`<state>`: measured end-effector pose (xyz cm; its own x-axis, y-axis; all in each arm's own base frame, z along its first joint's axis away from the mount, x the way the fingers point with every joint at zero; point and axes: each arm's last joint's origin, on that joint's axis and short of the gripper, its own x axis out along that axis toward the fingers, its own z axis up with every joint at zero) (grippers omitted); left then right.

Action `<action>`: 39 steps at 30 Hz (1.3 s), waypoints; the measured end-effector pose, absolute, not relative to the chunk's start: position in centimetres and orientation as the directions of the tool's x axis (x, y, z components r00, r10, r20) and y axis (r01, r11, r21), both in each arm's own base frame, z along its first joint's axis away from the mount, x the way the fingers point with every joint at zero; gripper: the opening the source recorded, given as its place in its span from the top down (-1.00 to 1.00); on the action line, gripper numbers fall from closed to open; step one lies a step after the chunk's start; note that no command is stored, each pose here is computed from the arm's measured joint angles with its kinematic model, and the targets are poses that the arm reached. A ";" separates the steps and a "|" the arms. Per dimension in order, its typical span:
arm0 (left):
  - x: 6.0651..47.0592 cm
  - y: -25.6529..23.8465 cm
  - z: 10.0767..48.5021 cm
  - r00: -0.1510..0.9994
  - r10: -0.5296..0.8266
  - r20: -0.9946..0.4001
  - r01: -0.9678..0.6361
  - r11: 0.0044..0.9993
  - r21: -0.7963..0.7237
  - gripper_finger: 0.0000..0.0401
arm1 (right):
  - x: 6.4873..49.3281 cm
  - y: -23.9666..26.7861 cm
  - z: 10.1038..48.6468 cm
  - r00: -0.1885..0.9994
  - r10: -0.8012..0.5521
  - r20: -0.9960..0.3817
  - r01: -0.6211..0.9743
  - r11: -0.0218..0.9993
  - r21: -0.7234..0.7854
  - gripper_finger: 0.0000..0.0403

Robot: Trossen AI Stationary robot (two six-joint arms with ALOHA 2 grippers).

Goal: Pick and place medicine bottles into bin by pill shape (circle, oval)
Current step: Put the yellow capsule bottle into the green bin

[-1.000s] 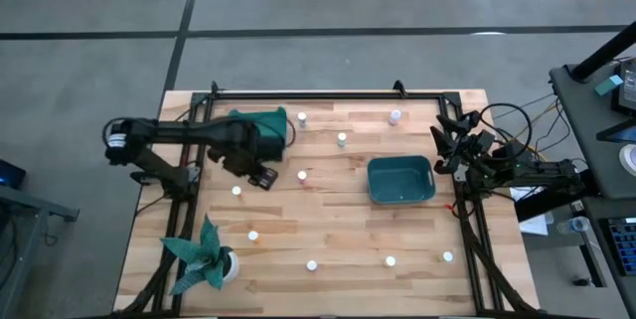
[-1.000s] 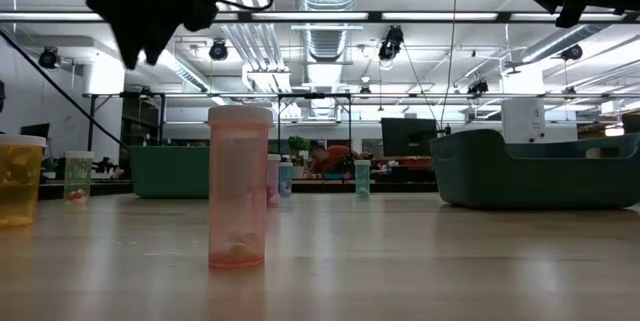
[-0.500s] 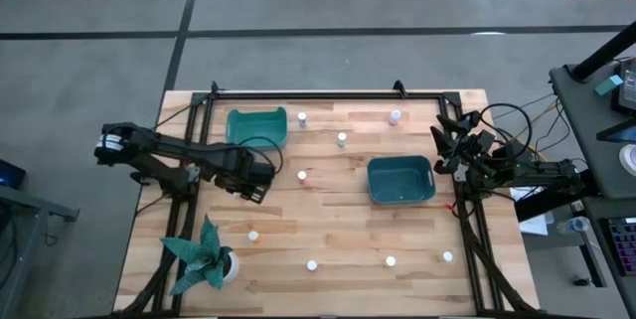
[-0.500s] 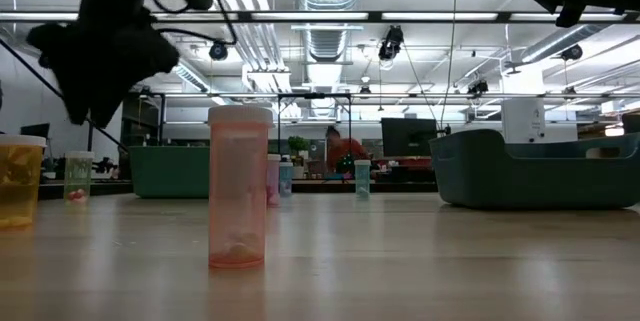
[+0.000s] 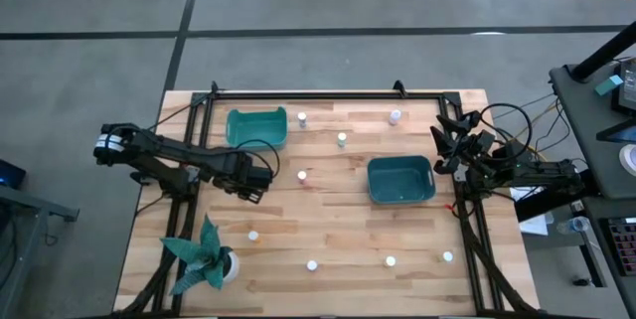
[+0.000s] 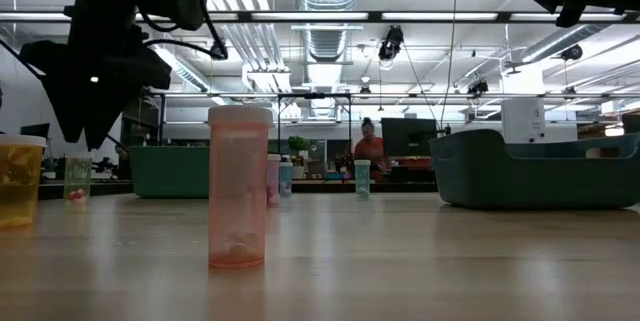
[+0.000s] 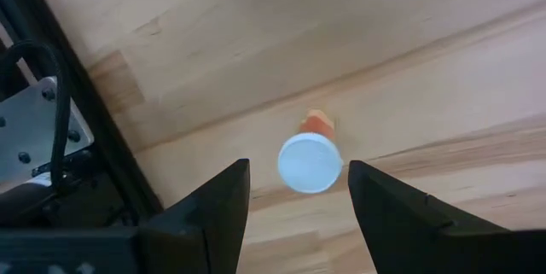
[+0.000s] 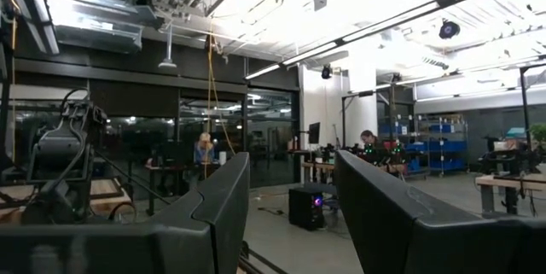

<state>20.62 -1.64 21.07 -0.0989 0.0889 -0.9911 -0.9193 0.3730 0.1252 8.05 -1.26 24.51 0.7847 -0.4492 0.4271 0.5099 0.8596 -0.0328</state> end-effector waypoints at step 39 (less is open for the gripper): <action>22.5 -1.8 23.6 0.037 0.030 -0.999 -0.906 0.422 -0.021 0.57 | 8.1 -1.3 24.5 0.785 -0.449 0.426 0.513 0.858 -0.040 0.18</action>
<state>22.48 -1.82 23.65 0.0368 0.0296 -0.9989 -0.9062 0.4224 -0.0208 8.06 -1.25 24.50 0.7851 -0.4491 0.4265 0.5125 0.8577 -0.0402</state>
